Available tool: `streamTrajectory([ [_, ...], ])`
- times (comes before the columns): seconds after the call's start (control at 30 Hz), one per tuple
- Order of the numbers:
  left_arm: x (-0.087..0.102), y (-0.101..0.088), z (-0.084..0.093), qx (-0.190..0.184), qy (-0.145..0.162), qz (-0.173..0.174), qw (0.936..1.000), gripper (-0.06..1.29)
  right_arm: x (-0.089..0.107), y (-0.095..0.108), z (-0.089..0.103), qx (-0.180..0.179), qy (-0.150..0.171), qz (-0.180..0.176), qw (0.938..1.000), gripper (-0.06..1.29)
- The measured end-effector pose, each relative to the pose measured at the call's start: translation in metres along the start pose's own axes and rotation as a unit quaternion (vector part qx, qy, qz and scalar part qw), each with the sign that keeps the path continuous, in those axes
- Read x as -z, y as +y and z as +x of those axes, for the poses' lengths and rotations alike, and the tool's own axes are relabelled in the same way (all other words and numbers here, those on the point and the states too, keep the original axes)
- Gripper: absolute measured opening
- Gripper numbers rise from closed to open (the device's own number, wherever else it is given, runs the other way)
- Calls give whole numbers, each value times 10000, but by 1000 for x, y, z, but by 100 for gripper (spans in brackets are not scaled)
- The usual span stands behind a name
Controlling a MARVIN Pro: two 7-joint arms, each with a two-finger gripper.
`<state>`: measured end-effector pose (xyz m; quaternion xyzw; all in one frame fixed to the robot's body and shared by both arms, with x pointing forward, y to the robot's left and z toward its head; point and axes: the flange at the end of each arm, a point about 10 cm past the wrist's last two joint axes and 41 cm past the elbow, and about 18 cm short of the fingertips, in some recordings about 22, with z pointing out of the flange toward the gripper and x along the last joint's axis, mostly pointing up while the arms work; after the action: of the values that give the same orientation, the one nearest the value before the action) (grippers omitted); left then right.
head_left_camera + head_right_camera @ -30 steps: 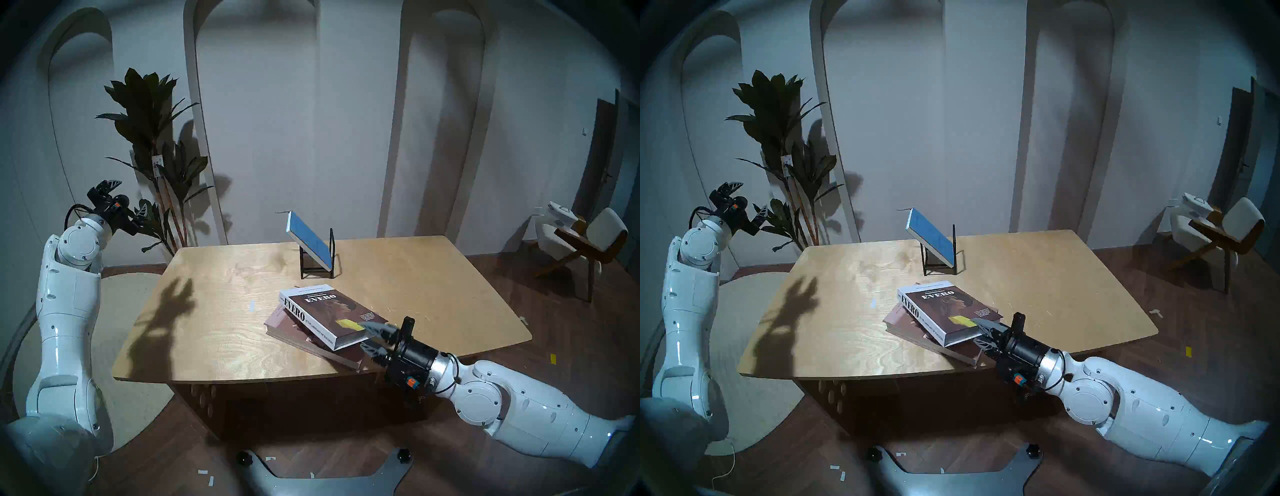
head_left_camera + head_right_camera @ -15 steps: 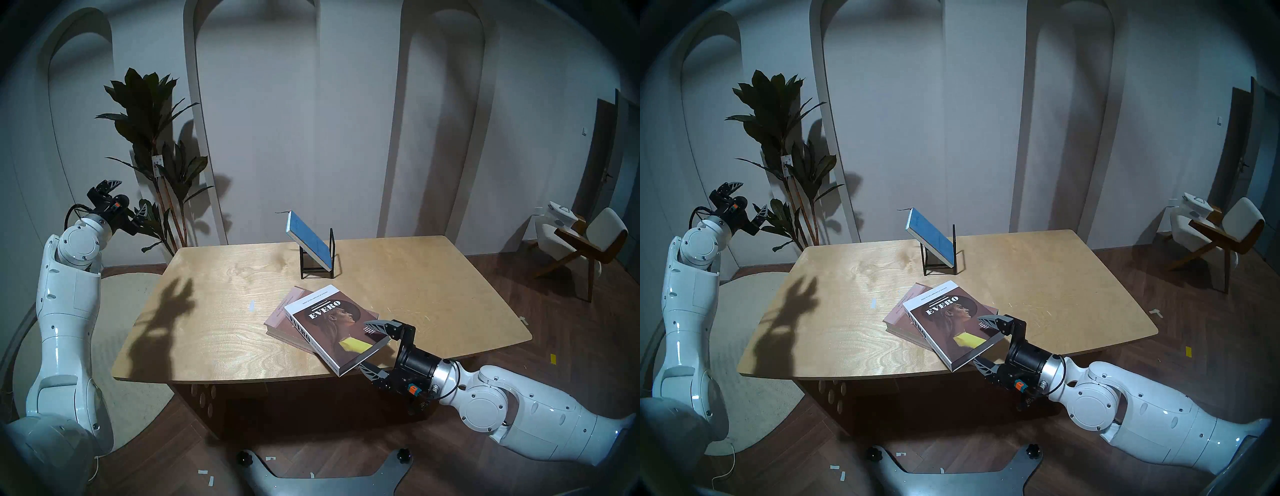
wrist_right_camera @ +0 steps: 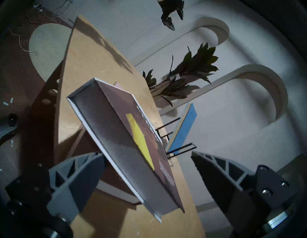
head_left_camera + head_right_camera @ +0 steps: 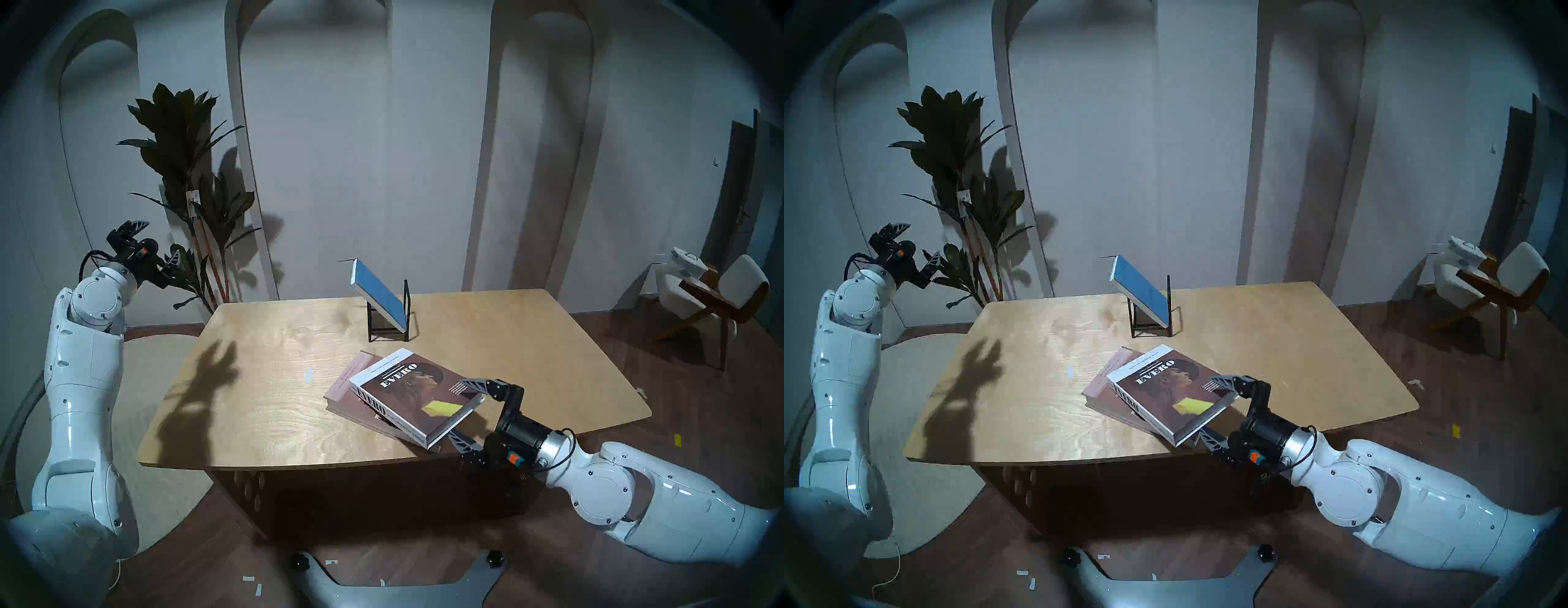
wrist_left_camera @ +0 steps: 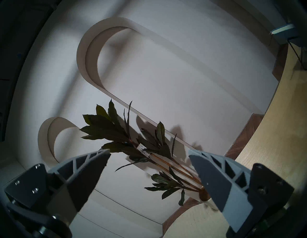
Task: Stack the books into one stack
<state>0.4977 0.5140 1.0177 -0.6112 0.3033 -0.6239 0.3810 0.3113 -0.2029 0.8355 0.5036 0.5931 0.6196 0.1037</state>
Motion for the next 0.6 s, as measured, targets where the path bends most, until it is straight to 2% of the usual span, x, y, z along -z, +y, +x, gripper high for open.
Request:
streamTrajectory([
  [0.23,0,0,0,0,0,0,10000,124,1,-3,-5,-47,-125,212,9997,125],
  [0.37,0,0,0,0,0,0,10000,124,8,-7,-1,-112,-162,772,9968,125],
  [0.47,0,0,0,0,0,0,10000,124,11,-8,-2,-328,-294,1052,9935,125],
  [0.6,0,0,0,1,-2,-3,10000,124,11,-8,-6,-866,-537,1307,9862,125],
])
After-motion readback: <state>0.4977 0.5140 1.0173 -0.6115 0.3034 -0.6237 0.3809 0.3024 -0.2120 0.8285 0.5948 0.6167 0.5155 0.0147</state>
